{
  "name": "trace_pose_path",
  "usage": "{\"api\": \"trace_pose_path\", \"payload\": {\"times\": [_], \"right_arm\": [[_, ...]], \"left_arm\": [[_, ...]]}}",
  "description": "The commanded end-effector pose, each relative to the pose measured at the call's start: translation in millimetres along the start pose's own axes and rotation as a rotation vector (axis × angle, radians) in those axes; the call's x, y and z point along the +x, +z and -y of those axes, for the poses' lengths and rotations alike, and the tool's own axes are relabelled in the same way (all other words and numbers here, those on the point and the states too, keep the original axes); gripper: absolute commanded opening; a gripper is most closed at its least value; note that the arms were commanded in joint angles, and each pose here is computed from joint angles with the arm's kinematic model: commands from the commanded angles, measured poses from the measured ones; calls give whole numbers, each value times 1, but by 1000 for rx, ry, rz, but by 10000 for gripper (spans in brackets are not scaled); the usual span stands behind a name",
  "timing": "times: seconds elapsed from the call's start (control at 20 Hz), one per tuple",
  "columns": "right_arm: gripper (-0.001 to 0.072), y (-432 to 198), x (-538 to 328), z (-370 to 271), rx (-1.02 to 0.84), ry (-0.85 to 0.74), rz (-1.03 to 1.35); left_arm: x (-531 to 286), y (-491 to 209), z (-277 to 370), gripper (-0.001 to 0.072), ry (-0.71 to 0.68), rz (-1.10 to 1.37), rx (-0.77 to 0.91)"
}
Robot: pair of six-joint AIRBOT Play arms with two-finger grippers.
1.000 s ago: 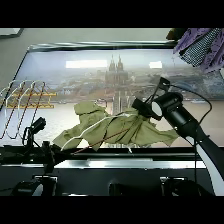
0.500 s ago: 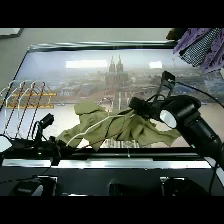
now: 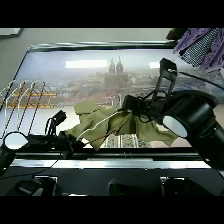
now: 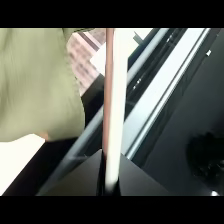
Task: Fold the clothes and pants, and hang the long-sleeved shirts on hangers.
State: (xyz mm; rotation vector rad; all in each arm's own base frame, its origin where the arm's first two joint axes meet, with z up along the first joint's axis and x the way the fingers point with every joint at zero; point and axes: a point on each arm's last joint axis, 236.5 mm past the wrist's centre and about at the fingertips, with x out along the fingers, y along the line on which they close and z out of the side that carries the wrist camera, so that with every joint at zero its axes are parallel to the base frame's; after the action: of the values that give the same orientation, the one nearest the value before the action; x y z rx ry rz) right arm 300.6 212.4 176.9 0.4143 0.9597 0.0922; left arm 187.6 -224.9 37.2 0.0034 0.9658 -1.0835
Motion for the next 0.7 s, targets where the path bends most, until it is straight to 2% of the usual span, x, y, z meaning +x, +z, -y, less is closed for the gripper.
{"api": "trace_pose_path", "payload": {"times": [0.0, 0.25, 0.65], "right_arm": [[31, -6, -9, -2, -14, -20, -8], [32, 16, -11, 28, -88, -155, 78], [32, 25, -11, 20, -184, -127, 110]], "left_arm": [[16, 11, 3, 27, 15, 27, 72], [24, 28, 14, 27, 8, 91, 93], [29, 51, 33, 26, -95, 187, 65]]}}
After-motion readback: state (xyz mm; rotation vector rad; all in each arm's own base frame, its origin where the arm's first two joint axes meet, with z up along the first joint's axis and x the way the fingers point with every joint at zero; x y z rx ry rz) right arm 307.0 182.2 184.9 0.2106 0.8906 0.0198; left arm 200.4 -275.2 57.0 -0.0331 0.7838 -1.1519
